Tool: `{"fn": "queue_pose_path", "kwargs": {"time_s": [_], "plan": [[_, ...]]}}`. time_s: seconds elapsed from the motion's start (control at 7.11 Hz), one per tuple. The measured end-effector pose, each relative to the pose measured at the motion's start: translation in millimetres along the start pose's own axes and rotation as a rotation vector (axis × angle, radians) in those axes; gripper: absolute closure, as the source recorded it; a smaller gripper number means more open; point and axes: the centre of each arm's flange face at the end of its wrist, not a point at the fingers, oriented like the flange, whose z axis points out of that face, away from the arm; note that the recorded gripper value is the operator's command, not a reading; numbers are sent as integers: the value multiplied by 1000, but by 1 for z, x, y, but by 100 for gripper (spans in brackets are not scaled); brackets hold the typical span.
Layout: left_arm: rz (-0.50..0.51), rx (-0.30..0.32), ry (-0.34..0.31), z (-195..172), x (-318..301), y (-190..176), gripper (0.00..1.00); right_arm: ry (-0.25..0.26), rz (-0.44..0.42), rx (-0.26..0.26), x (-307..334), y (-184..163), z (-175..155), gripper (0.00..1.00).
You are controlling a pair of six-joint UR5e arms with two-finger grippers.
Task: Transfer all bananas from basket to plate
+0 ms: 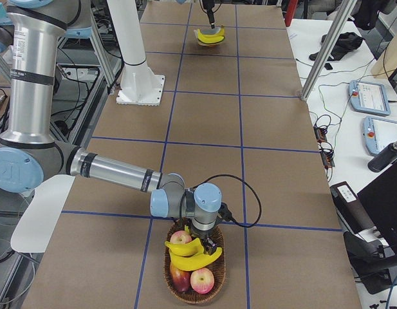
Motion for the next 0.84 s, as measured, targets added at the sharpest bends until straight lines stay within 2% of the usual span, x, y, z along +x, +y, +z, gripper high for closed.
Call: {"fn": "queue_pose_path", "kwargs": {"time_s": [0.42,0.56,0.84], "plan": [[0,-1,-1,1,0,0,0,12,-32,-48,-5,-10,-21,20],[0,-1,-1,1,0,0,0,6,-2,-61,-2,-2,-24,20],[1,0,2,0,1,0,0,-26,171,-86,0,15,-28,19]]}}
